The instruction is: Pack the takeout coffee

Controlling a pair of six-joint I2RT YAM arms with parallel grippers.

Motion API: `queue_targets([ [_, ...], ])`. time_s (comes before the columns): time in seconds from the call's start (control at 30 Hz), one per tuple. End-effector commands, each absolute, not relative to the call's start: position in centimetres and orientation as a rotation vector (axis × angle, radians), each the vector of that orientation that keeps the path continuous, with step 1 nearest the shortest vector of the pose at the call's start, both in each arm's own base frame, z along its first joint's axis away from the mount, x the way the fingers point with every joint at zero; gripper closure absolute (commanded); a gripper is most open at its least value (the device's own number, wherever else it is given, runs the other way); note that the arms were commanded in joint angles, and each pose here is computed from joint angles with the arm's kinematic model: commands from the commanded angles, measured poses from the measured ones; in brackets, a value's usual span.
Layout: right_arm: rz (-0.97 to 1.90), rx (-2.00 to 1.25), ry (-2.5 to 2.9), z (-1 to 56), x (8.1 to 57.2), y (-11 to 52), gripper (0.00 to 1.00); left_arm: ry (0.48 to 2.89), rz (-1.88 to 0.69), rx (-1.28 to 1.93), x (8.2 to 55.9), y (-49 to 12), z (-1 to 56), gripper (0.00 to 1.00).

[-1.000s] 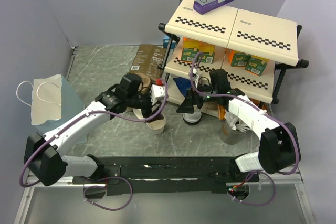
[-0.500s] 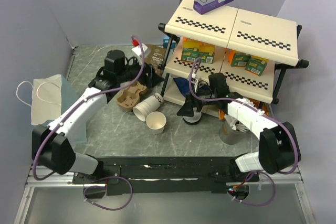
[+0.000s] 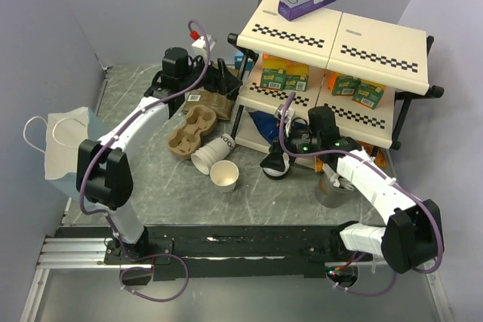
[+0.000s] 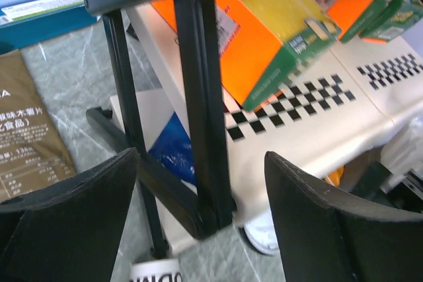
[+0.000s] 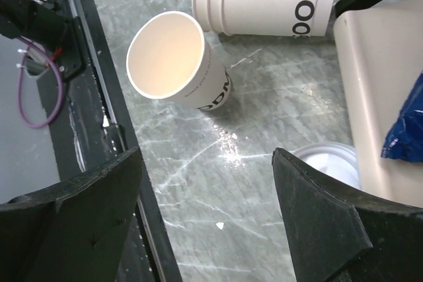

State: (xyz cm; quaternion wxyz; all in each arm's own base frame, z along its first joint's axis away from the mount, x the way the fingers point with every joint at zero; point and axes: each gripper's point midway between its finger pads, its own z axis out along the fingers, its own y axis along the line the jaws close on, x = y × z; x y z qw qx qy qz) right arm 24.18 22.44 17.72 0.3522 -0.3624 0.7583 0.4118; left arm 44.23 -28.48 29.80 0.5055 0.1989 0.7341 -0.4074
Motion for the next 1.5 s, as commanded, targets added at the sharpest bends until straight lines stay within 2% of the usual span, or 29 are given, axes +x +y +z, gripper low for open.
queue_targets([
  [0.0, 1.012, -0.988, 1.906, 18.6, 23.8, 22.1, 0.14, 1.668, -1.054, 0.495, 45.3, -29.7, 32.9, 0.2],
  [0.2, 0.957, -0.977, 1.908, 18.1, 24.4, 21.7, 0.14, 1.652, -1.141, 0.549, 46.0, -31.2, 31.6, 0.34],
  [0.3, 0.845, -0.959, 1.908, 18.1, 26.1, 21.0, 0.14, 1.637, -1.181, 0.577, 46.1, -31.9, 31.4, 0.53],
  [0.37, 0.747, -0.929, 1.895, 18.3, 27.9, 20.2, 0.14, 1.622, -1.203, 0.595, 46.4, -32.3, 31.3, 0.62],
  [0.4, 0.724, -0.91, 1.898, 18.2, 28.6, 19.9, 0.14, 1.601, -1.226, 0.613, 46.3, -32.6, 31.6, 0.72],
  [0.47, 0.682, -0.833, 1.882, 19.1, 30.7, 18.7, 0.14, 1.582, -1.249, 0.631, 46.7, -33.1, 31.7, 0.84],
  [0.5, 0.662, -0.803, 1.894, 19.0, 31.5, 18.2, 0.14, 1.559, -1.263, 0.65, 46.6, -33.6, 32.1, 0.98],
  [0.53, 0.639, -0.775, 1.896, 19.1, 32.2, 17.6, 0.14, 1.554, -1.264, 0.655, 46.9, -33.8, 31.8, 0.99],
  [0.7, 0.534, -0.709, 1.897, 19.6, 35.2, 15.3, 0.14, 1.451, -1.259, 0.73, 47.3, -35.5, 33.8, 0.99],
  [1.3, 0.453, -0.691, 1.909, 20.0, 38.5, 14.9, 0.14, 1.348, -1.246, 0.686, 52.4, -38.0, 33.6, 0.99],
  [1.33, 0.45, -0.701, 1.909, 20.1, 38.7, 14.9, 0.14, 1.343, -1.244, 0.683, 52.5, -38.1, 33.8, 0.98],
  [1.4, 0.443, -0.707, 1.903, 20.4, 38.8, 14.9, 0.14, 1.351, -1.234, 0.669, 52.8, -38.1, 33.7, 0.83],
  [1.43, 0.439, -0.717, 1.894, 20.8, 38.9, 14.9, 0.14, 1.36, -1.226, 0.661, 52.9, -38.0, 33.7, 0.71],
  [1.47, 0.441, -0.723, 1.903, 20.7, 38.8, 14.9, 0.14, 1.368, -1.213, 0.658, 53.0, -37.8, 33.5, 0.52],
])
